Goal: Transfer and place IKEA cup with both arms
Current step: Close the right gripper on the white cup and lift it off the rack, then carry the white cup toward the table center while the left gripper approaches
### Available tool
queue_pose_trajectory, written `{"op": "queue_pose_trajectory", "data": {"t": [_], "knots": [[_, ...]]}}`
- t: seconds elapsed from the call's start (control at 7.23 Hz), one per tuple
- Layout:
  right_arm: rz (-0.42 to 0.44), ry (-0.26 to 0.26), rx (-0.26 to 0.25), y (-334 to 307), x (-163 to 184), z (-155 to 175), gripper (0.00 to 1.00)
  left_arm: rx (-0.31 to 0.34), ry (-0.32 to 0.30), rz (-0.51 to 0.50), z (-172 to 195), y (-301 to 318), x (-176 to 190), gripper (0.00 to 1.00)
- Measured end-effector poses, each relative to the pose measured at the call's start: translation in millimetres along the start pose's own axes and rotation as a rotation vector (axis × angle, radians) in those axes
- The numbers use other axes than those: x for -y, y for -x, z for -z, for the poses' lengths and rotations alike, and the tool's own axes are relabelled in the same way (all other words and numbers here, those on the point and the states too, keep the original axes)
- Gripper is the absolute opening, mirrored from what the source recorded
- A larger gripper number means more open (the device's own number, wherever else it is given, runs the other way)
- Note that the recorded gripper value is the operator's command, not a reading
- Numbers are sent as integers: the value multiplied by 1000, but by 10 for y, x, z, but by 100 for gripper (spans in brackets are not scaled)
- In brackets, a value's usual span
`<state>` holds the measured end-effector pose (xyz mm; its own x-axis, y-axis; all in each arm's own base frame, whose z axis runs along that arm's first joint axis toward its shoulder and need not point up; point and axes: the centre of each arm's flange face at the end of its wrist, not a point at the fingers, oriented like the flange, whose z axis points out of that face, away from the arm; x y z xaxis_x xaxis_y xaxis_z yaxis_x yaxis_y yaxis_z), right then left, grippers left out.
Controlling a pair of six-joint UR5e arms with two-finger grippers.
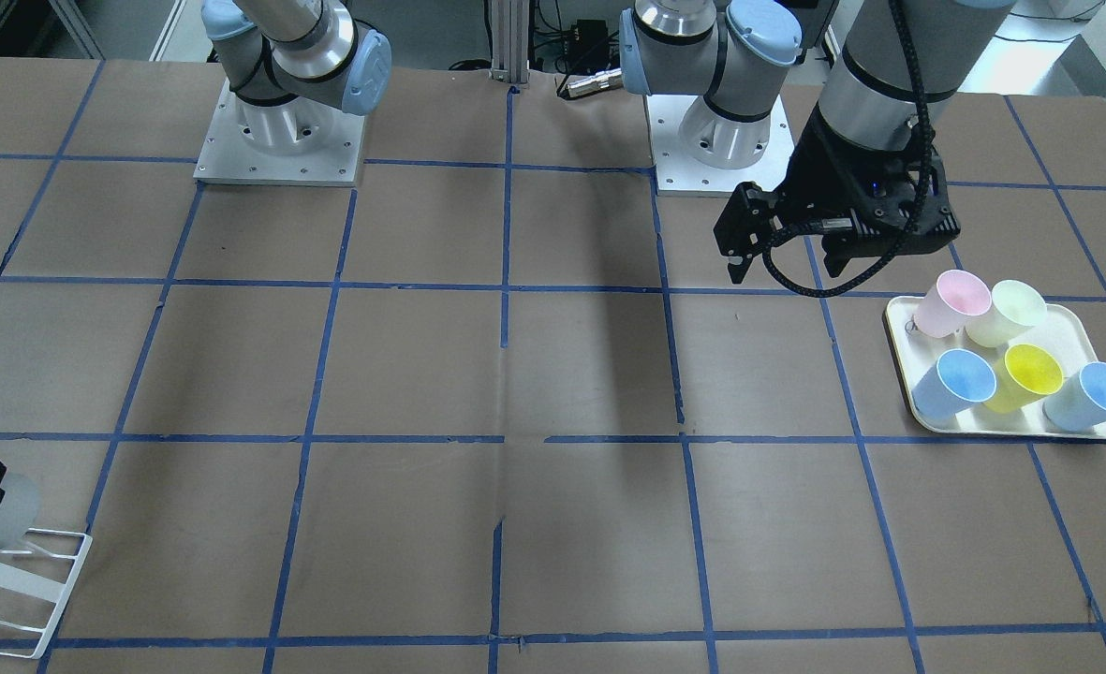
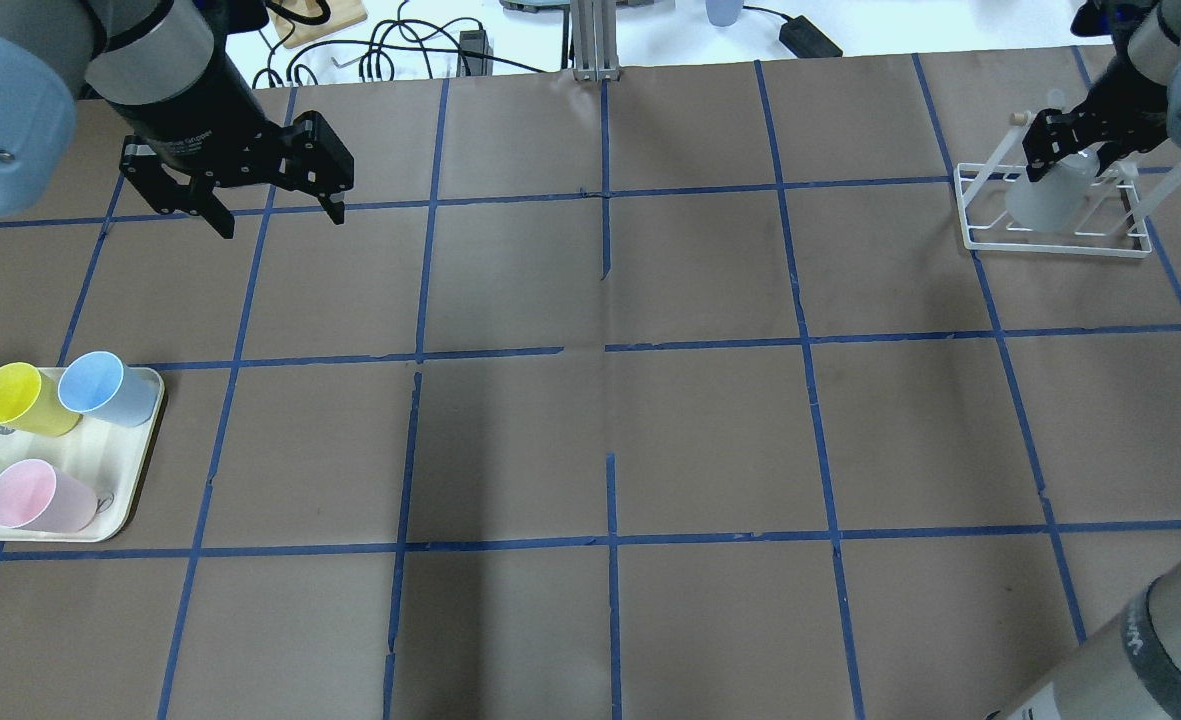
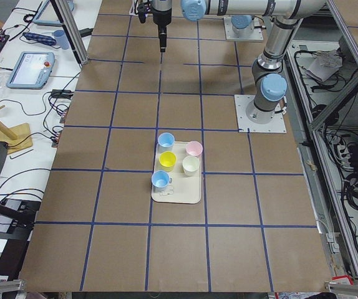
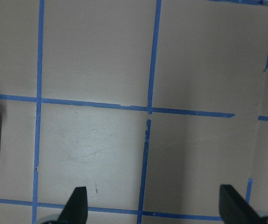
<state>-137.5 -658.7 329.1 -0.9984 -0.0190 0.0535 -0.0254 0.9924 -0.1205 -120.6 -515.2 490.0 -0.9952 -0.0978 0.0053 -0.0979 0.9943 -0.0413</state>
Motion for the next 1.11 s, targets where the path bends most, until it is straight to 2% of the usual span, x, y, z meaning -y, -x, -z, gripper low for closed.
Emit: {"op": "queue_pose_trajectory", "data": {"t": [0.42,0.55,0.83,0.97,1.11], "knots": [[6,4,-6,66,-162,492,16,-39,-2,3,121,-22,-6,100],[8,5,-16,88,-233,675,16,-44,16,11,161,13,-8,100],[17,14,-9,224,-413,1101,13,-119,48,50,149,199,35,100],[30,22,43,393,-489,1282,13,-163,60,59,119,277,52,100],[42,25,145,622,-528,1384,12,-196,69,61,97,337,65,100]]}}
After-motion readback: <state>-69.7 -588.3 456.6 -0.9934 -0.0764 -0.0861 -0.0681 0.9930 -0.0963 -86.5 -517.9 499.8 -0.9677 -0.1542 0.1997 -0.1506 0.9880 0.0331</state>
